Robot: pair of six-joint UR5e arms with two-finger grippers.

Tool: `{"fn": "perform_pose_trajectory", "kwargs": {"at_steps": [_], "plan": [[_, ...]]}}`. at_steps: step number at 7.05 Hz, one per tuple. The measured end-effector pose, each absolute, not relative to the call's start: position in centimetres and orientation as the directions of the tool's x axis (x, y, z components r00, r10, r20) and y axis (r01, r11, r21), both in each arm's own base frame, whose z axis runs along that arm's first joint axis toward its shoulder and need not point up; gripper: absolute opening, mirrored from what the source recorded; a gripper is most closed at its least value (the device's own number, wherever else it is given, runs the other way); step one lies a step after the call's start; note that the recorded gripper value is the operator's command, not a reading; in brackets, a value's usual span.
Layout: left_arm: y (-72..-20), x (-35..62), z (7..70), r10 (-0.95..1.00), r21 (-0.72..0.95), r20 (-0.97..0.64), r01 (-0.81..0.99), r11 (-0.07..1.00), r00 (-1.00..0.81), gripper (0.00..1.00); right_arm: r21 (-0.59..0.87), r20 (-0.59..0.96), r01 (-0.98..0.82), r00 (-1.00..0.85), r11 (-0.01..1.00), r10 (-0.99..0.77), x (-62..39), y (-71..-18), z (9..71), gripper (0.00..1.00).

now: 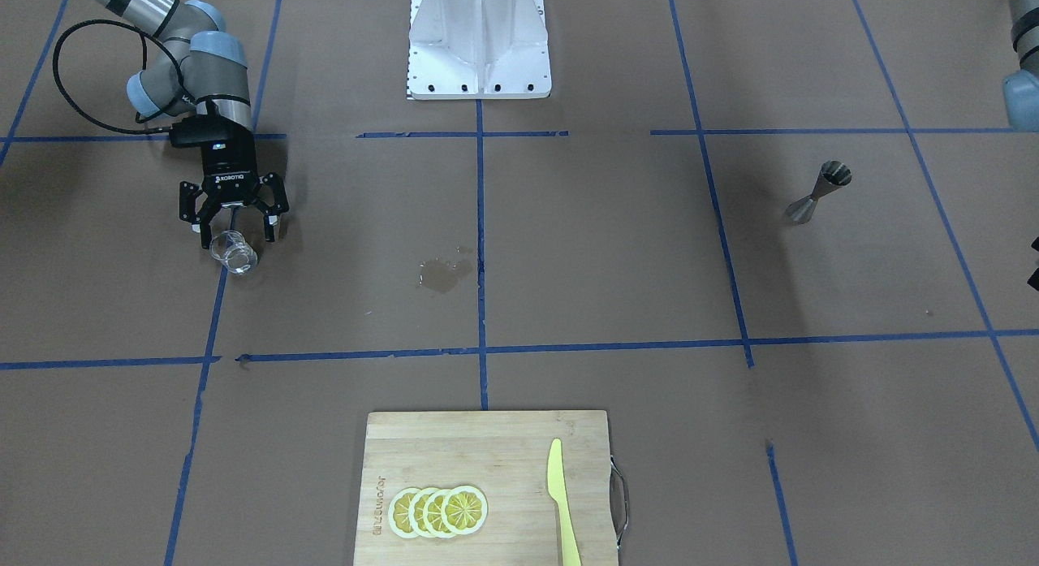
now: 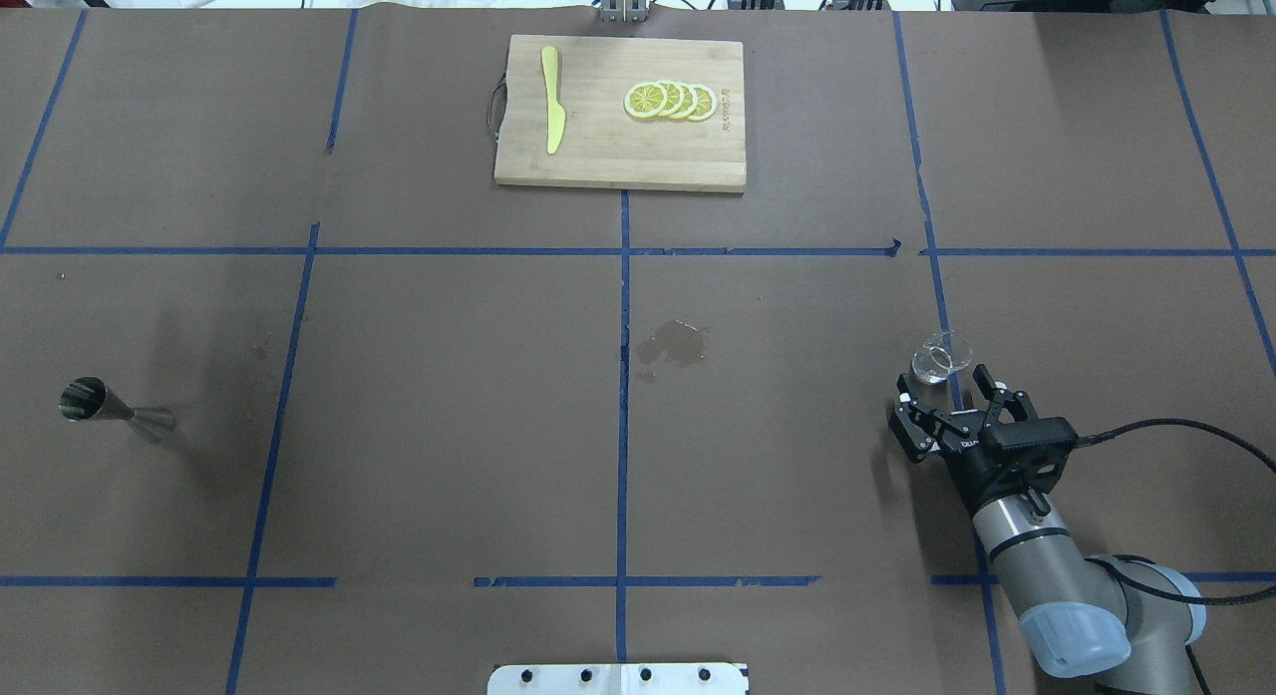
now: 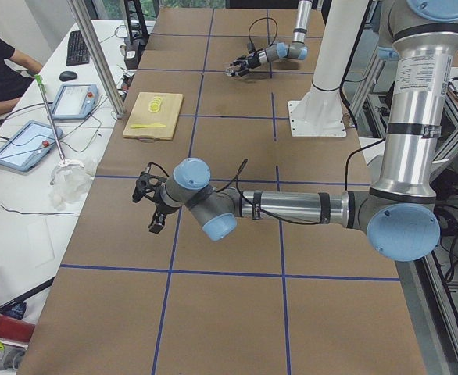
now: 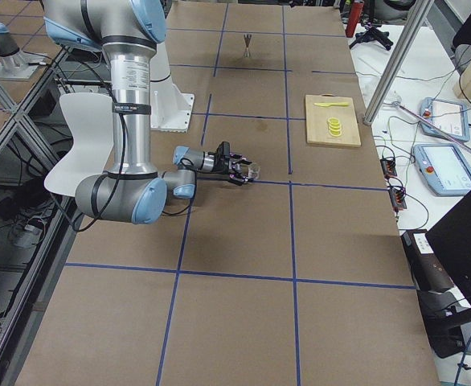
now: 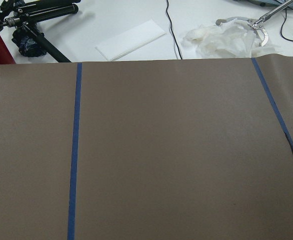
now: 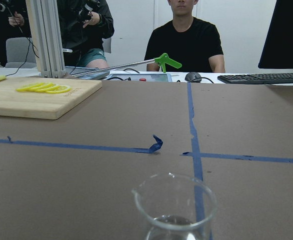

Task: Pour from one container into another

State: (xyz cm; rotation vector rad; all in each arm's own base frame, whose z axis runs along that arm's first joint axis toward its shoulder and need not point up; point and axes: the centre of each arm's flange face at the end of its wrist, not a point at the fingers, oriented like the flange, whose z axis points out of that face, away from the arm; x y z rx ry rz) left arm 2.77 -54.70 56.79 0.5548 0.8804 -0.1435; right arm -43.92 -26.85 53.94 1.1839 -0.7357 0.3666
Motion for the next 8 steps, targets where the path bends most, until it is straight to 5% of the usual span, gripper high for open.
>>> {"fn": "perform_pose_trajectory", "kwargs": {"at_steps": [8], "plan": [[-55.7,-1.2,60.7,0.135,0.344,-0.662,0.139,0.929,0.737,1.00,0.672,0.720,-0.602,0.668,0.431,-0.190,-31.5,-22.6,59.3,1.00]]}}
